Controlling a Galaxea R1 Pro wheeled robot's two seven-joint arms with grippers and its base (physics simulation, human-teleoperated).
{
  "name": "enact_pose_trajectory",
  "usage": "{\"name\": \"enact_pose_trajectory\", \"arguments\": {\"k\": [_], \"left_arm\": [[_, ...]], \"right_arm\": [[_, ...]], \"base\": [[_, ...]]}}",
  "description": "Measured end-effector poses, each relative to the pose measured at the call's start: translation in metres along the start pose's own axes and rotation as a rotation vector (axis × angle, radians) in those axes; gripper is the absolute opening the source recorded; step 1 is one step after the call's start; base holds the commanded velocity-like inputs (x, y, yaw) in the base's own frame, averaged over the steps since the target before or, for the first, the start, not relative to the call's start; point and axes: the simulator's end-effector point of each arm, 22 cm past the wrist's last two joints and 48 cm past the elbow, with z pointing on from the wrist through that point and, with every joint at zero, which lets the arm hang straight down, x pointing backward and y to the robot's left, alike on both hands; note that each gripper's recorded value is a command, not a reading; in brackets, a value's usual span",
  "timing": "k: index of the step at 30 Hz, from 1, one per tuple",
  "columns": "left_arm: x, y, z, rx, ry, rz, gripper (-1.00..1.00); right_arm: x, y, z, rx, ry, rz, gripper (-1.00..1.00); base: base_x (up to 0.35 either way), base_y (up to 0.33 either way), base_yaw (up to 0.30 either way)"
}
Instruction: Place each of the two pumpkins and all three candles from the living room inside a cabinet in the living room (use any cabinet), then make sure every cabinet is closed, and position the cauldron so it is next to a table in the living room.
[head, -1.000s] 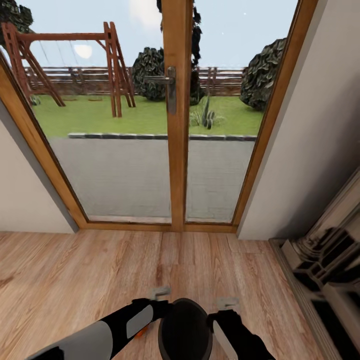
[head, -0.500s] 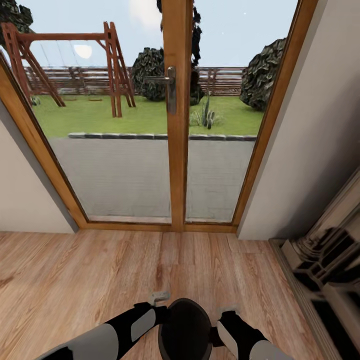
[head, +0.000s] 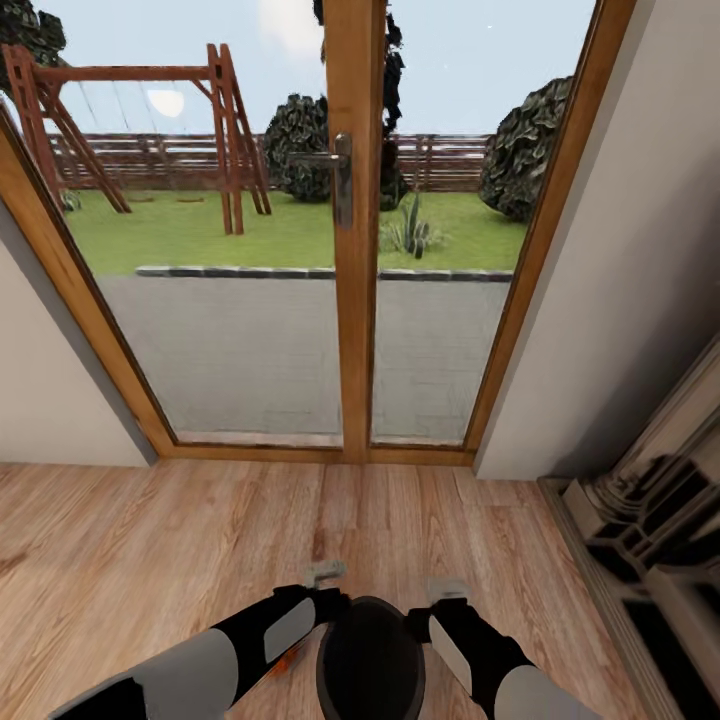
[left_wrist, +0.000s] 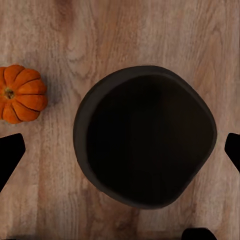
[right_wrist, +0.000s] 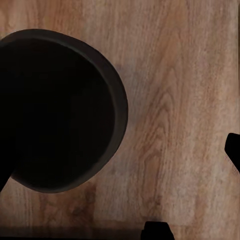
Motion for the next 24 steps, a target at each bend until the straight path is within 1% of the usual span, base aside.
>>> {"name": "enact_pose_trajectory", "arguments": {"k": [3,8,10,15,18,24], "left_arm": [[-0.002,0.011,0.001,-0.018,-0.001,-0.004,1.0],[0.011,0.053,0.007,-0.103,0.025,-0.023,1.0],[0.012,0.063,0.008,-0.123,0.019,-0.029,1.0],[0.01,0.072,0.008,-0.139,0.004,-0.037,1.0],[0.013,0.076,0.013,-0.145,0.003,-0.039,1.0],[0.017,0.076,0.023,-0.14,0.001,-0.038,1.0]], "right_arm": [[-0.007,-0.001,-0.001,0.0,-0.009,0.001,1.0],[-0.01,0.002,-0.001,-0.004,-0.011,0.003,1.0],[-0.009,0.002,-0.001,-0.004,-0.01,0.002,1.0],[-0.009,0.002,-0.001,-0.003,-0.01,0.002,1.0],[-0.008,0.002,0.004,-0.003,-0.011,0.003,1.0],[-0.004,0.003,0.014,-0.005,-0.013,0.003,1.0]], "base": [[0.0,0.0,0.0],[0.0,0.0,0.0],[0.0,0.0,0.0],[0.0,0.0,0.0],[0.0,0.0,0.0],[0.0,0.0,0.0]]}}
